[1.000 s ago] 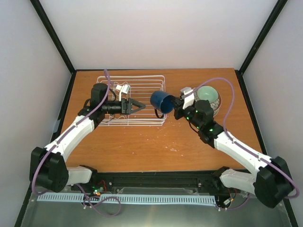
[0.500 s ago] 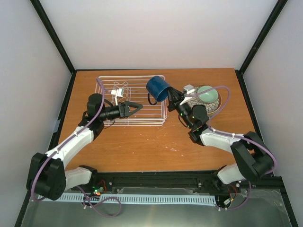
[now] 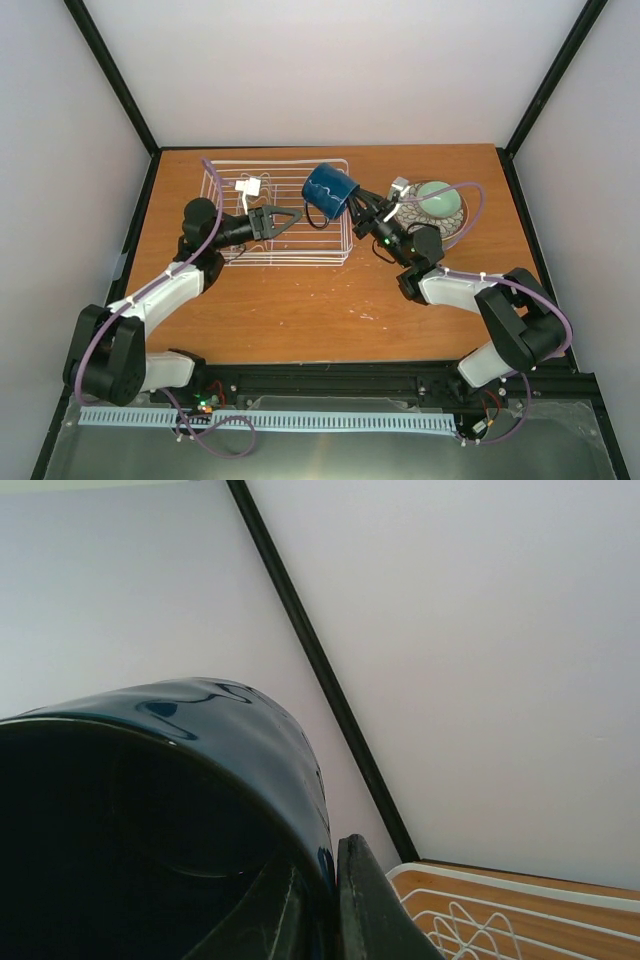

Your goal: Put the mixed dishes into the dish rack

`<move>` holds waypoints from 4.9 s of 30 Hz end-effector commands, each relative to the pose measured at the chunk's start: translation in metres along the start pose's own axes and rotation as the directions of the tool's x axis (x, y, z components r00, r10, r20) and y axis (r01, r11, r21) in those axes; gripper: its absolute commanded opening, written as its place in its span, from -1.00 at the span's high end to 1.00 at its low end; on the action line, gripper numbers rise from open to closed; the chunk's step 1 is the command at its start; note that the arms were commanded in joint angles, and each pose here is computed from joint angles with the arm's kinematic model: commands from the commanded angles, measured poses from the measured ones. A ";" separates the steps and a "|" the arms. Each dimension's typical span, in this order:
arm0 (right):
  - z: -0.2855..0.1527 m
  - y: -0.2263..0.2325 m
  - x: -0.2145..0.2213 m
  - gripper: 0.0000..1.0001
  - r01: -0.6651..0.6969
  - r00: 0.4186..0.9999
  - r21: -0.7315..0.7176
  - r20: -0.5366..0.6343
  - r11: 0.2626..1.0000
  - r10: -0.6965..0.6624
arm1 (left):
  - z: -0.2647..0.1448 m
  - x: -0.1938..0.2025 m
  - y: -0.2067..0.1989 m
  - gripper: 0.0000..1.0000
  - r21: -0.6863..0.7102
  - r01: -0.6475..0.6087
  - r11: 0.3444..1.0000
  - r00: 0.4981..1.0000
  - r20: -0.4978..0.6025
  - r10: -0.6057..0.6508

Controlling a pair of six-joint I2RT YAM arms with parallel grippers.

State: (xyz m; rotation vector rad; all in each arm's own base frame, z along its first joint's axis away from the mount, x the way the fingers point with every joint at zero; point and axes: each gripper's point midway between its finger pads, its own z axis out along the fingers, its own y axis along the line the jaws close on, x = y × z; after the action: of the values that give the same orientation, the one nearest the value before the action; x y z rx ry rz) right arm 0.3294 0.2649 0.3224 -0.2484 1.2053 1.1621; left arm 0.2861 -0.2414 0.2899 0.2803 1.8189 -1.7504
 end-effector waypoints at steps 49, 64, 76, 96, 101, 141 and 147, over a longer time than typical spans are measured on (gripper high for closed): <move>0.035 0.004 0.003 0.69 0.088 0.996 0.020 -0.023 0.996 -0.088 | 0.005 -0.044 -0.042 0.99 -0.161 -0.204 0.966 0.974 0.065 0.217; -0.017 -0.038 -0.025 0.54 0.397 0.916 0.389 -0.224 0.831 -0.333 | -0.001 -0.046 0.069 0.99 -0.630 -0.262 0.732 0.949 -0.030 0.314; -0.065 -0.028 -0.050 0.54 0.462 0.887 0.461 -0.255 0.758 -0.386 | 0.024 -0.042 0.183 0.99 -0.853 -0.373 0.365 0.901 -0.240 0.361; -0.076 -0.035 -0.050 0.56 0.527 0.850 0.480 -0.304 0.701 -0.431 | 0.060 -0.023 0.269 0.99 -0.866 -0.457 0.203 0.842 -0.348 0.412; -0.076 -0.037 -0.049 0.56 0.535 0.845 0.486 -0.316 0.691 -0.432 | 0.060 -0.016 0.284 0.99 -0.869 -0.460 0.180 0.844 -0.365 0.394; -0.160 -0.132 -0.072 0.44 0.403 0.915 0.891 -0.396 0.210 -0.076 | 0.030 -0.088 0.066 -0.30 -0.818 -0.446 0.364 0.772 -0.146 0.619; -0.198 -0.173 -0.072 0.59 0.275 0.942 0.954 -0.292 0.120 0.168 | 0.019 -0.093 0.043 -0.26 -0.812 -0.487 0.321 0.736 -0.185 0.651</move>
State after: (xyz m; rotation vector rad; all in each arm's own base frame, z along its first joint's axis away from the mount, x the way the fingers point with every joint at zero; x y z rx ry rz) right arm 0.3690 0.0276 0.2667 0.4617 1.8769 -0.0793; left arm 0.3966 -0.2289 0.3080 0.2152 1.8298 -0.3210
